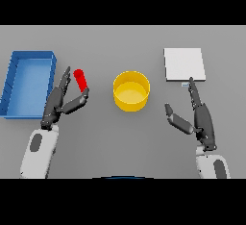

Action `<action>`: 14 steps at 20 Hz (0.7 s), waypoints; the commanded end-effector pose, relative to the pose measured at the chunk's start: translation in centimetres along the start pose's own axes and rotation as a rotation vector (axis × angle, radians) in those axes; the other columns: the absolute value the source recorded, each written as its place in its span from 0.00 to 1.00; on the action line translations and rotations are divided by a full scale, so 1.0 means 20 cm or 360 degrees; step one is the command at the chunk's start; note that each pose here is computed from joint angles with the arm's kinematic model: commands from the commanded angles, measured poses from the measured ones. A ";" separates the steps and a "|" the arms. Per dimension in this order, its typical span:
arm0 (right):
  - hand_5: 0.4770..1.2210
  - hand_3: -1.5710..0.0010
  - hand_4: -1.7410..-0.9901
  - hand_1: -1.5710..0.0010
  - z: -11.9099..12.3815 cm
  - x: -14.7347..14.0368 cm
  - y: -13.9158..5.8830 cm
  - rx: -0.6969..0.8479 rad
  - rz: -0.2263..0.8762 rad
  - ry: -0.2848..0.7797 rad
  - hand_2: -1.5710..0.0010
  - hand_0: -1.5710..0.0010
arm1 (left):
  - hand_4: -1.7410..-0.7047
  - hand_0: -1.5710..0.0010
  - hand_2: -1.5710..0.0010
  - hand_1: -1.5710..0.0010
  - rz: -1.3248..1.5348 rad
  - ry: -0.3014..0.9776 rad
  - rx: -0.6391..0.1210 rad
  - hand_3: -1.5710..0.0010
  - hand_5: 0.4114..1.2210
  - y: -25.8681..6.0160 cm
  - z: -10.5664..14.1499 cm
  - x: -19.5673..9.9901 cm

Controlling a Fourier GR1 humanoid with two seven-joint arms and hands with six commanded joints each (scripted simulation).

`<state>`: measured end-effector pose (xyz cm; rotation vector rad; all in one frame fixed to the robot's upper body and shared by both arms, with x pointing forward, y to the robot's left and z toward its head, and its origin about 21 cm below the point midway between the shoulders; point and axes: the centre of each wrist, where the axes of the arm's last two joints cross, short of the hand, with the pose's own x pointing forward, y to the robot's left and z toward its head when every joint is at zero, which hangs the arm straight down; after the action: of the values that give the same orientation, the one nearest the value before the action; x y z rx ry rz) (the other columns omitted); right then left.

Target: Pick up the red beaker and tilt it to pour out 1 green nut into yellow bowl. Pick up the yellow bowl and place it on the metallic measuring scale.

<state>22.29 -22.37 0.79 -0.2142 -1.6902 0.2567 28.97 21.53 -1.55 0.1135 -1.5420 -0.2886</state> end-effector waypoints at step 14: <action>0.22 1.00 0.63 1.00 0.00 0.00 0.00 -0.0003 -0.0023 -0.0008 1.00 1.00 | 0.44 1.00 1.00 1.00 -0.0022 0.0044 -0.0043 1.00 0.34 -0.06 -0.26 0.01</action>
<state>22.32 -22.44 0.80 -0.2034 -1.6987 0.2447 33.96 19.82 -1.80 0.1066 -1.5087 -0.3178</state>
